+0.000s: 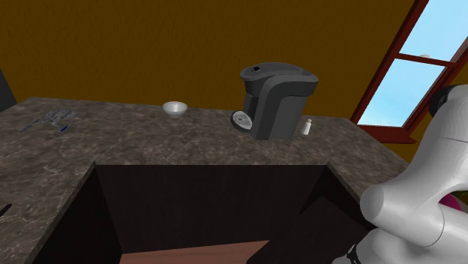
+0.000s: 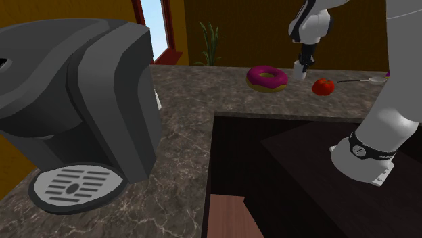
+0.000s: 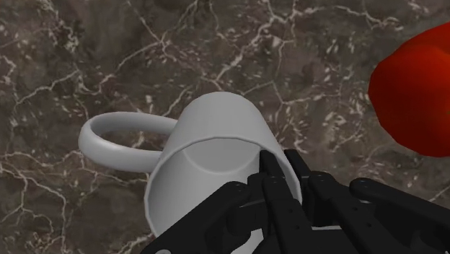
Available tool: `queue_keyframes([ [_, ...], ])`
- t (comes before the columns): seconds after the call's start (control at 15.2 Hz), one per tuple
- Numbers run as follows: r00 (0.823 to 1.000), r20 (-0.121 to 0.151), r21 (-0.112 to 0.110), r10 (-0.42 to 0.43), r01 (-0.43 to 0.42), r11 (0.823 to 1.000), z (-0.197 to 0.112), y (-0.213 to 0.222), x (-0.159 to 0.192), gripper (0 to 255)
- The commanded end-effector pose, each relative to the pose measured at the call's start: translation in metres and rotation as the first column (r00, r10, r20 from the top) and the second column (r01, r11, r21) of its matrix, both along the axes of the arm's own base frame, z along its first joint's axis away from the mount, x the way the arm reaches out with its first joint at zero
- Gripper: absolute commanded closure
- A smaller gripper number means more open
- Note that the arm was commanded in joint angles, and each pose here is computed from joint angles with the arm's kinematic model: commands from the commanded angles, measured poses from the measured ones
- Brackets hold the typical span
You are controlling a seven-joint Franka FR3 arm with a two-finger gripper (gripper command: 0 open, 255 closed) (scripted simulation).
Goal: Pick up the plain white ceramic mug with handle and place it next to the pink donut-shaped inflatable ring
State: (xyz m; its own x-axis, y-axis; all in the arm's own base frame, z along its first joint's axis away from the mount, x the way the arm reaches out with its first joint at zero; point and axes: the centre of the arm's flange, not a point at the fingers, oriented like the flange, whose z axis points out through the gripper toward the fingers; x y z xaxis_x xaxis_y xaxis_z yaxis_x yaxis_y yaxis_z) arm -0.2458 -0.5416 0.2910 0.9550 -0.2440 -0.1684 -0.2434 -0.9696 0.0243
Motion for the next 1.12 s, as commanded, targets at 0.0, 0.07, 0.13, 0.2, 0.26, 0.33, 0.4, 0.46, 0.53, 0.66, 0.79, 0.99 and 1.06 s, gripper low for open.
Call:
queue_keyframes([
  [0.0, 1.0, 0.0, 0.0, 0.0, 0.0, 1.0, -0.011, 0.0, 0.0, 255],
  [0.07, 1.0, 0.0, 0.0, 0.0, 0.0, 1.0, -0.013, 0.0, 0.0, 255],
  [0.13, 1.0, 0.0, 0.0, 0.0, 0.0, 1.0, -0.013, 0.0, 0.0, 255],
  [0.2, 1.0, 0.0, 0.0, 0.0, 0.0, 1.0, -0.013, 0.0, 0.0, 255],
  [0.26, 1.0, 0.0, 0.0, 0.0, 0.0, 1.0, -0.013, 0.0, 0.0, 255],
  [0.33, 1.0, 0.0, 0.0, 0.0, 0.0, 1.0, -0.013, 0.0, 0.0, 255],
  [0.4, 1.0, 0.0, 0.0, 0.0, 0.0, 1.0, -0.013, 0.0, 0.0, 255],
  [0.46, 1.0, 0.0, 0.0, 0.0, 0.0, 1.0, -0.013, 0.0, 0.0, 255],
  [0.53, 1.0, 0.0, 0.0, 0.0, 0.0, 1.0, -0.013, 0.0, 0.0, 255],
  [0.66, 1.0, 0.0, 0.0, 0.0, 0.0, 1.0, -0.013, 0.0, 0.0, 0],
  [0.79, 1.0, 0.0, 0.0, 0.0, 0.0, 1.0, -0.013, 0.0, 0.0, 0],
  [0.99, 1.0, 0.0, 0.0, 0.0, 0.0, 1.0, 0.0, 0.0, 0.003, 0],
  [1.06, 1.0, 0.0, 0.0, 0.0, 0.0, 1.0, 0.013, -0.001, 0.005, 0],
])
